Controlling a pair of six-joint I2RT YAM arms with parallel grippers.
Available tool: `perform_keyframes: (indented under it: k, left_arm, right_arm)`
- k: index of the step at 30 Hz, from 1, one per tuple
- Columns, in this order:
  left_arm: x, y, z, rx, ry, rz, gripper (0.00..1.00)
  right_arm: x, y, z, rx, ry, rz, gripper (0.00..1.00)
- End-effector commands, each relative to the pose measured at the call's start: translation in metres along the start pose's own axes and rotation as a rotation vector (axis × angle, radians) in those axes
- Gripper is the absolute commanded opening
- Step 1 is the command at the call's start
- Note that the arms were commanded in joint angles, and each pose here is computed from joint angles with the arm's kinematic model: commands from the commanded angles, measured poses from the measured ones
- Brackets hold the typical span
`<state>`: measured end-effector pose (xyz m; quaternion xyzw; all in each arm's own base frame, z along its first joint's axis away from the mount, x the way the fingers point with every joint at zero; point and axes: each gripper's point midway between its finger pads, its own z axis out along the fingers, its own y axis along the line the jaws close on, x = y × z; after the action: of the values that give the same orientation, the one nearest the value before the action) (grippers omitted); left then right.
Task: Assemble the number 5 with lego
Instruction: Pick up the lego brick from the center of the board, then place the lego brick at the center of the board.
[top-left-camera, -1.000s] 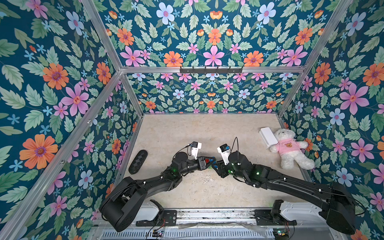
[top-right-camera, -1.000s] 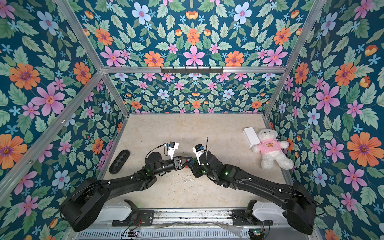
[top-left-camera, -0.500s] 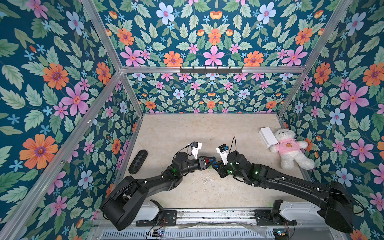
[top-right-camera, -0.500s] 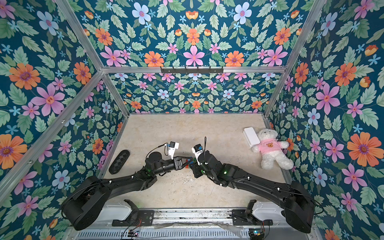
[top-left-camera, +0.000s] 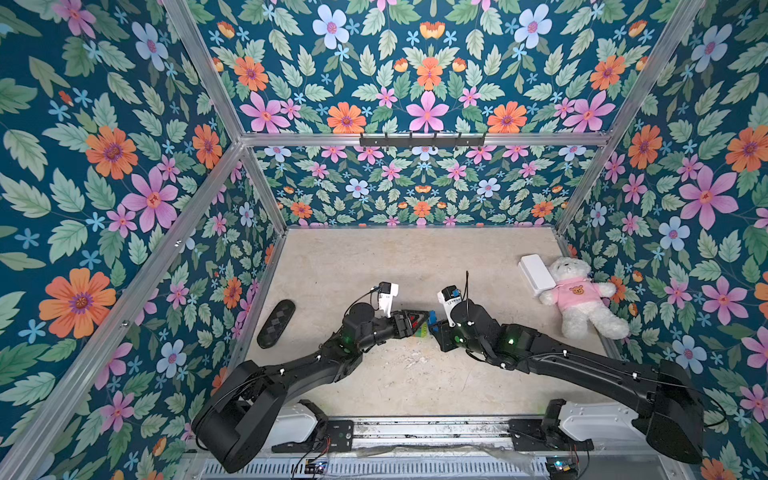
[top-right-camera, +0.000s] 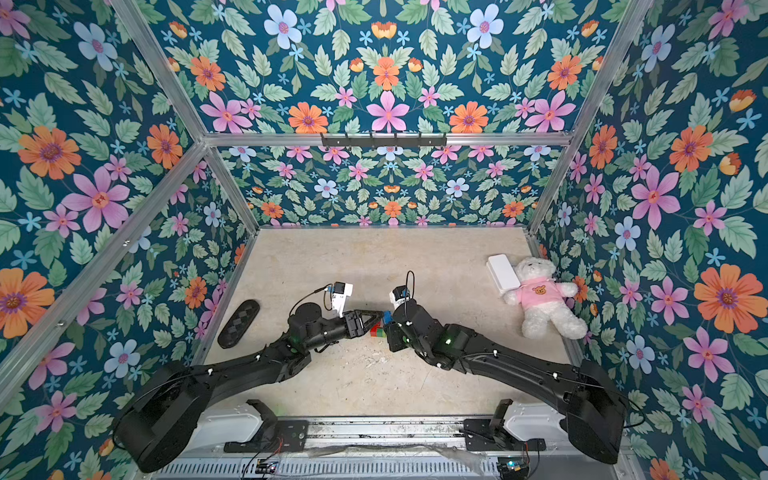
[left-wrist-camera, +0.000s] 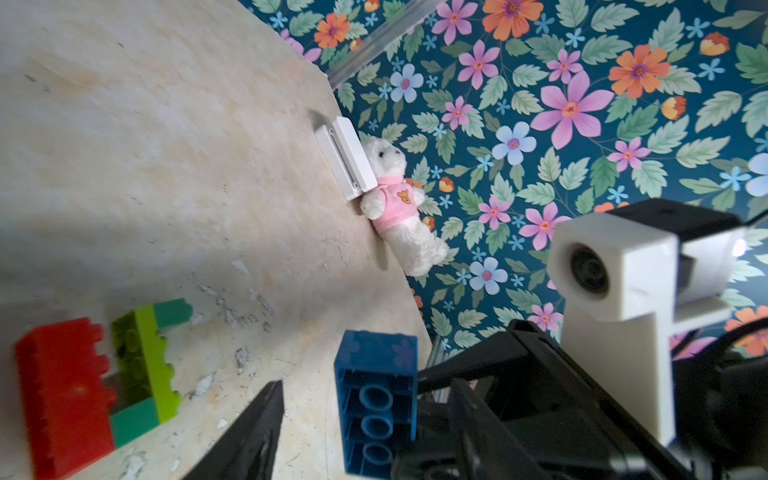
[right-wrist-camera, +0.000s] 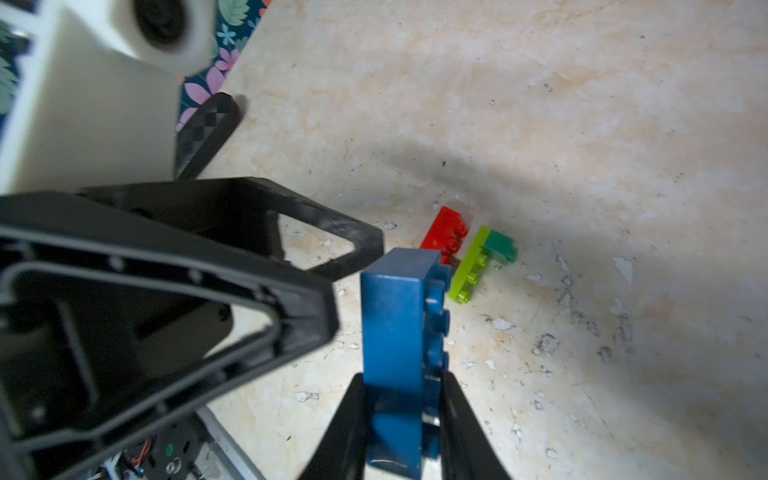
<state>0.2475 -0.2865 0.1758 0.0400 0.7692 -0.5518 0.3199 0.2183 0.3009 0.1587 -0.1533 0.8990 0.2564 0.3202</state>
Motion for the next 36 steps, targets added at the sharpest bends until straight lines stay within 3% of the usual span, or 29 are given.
perform_keyframes:
  k: [1, 4, 8, 15, 21, 36]
  left_arm:
    - [-0.001, 0.038, -0.007, -0.198, -0.029, 0.007, 0.58]
    - [0.004, 0.063, -0.011, -0.338, 0.001, -0.002, 0.51]
    - [0.01, 0.074, -0.002, -0.374, 0.04, -0.037, 0.5]
    - [-0.001, 0.08, 0.02, -0.464, 0.09, -0.074, 0.6]
    - [-0.003, 0.085, 0.038, -0.498, 0.137, -0.113, 0.55]
    - [0.002, 0.098, 0.069, -0.502, 0.186, -0.213, 0.55]
  right_arm:
    - [0.01, -0.025, 0.003, 0.092, 0.047, 0.072, 0.21]
    - [0.015, -0.039, 0.008, 0.103, 0.072, 0.127, 0.21]
    - [0.021, -0.052, 0.016, 0.114, 0.104, 0.164, 0.21]
    - [0.032, -0.064, 0.036, 0.113, 0.172, 0.218, 0.21]
    - [0.036, -0.067, 0.053, 0.086, 0.215, 0.268, 0.2]
    - [0.043, -0.068, 0.075, 0.074, 0.251, 0.298, 0.2]
